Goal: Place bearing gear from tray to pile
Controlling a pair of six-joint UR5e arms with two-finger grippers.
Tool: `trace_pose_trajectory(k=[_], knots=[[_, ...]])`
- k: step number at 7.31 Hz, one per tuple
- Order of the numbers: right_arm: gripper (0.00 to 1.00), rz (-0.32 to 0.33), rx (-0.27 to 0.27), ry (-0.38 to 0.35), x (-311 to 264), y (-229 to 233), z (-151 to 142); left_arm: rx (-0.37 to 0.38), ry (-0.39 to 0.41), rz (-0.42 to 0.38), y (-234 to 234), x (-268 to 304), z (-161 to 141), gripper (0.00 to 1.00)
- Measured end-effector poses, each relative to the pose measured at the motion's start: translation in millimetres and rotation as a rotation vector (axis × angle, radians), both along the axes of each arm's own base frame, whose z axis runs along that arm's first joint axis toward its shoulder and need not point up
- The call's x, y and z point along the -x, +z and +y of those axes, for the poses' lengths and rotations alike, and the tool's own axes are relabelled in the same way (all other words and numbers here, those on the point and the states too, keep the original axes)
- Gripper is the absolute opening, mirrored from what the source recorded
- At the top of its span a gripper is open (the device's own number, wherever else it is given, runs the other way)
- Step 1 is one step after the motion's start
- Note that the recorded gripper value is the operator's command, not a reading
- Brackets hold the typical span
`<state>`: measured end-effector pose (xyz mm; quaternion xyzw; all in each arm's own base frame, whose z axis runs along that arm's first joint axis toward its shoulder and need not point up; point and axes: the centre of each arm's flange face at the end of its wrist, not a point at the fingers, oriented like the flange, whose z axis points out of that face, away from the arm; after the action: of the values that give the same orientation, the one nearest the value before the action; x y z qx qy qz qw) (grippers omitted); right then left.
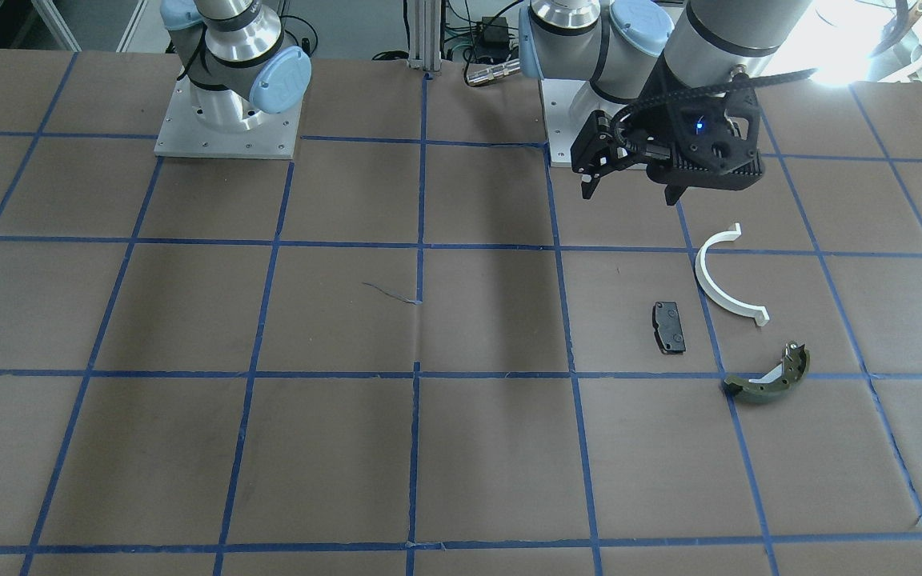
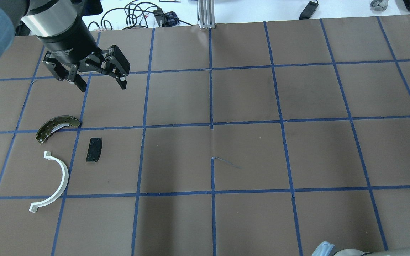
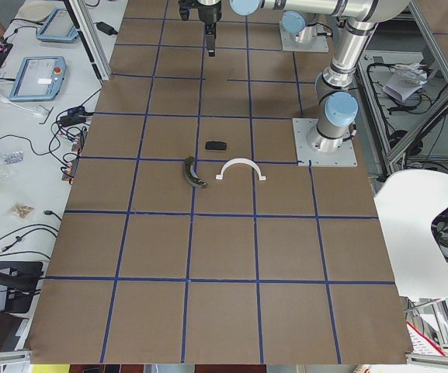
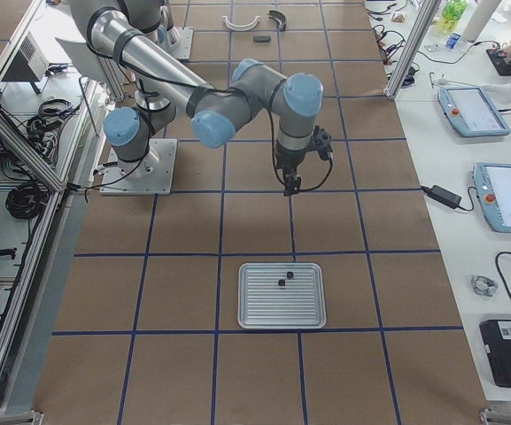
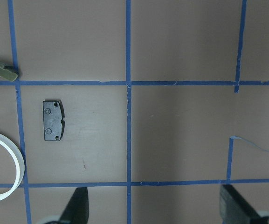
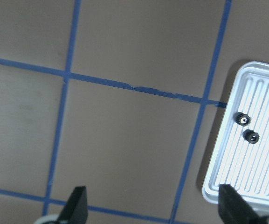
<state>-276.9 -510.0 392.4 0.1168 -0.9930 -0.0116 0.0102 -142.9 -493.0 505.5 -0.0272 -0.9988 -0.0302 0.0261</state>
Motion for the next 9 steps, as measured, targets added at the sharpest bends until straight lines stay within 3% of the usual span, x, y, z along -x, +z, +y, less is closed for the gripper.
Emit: trace_pose_trajectory(k=[2, 4, 7, 9], knots=[[1.00, 0.017, 0.019, 0.073, 89, -64, 8, 0.028, -0.067, 0.004, 3, -1, 3, 1.00], [1.00, -0.003, 0.000, 0.120, 138, -118, 8, 0.053, -0.071, 0.005, 4, -2, 3, 1.00], [0.98, -0.025, -0.019, 0.144, 171, -175, 1, 0.069, -0.060, 0.005, 5, -2, 2, 1.00], [0.92, -0.037, -0.019, 0.125, 175, -193, -2, 0.066, 0.008, 0.002, 6, -2, 2, 1.00]])
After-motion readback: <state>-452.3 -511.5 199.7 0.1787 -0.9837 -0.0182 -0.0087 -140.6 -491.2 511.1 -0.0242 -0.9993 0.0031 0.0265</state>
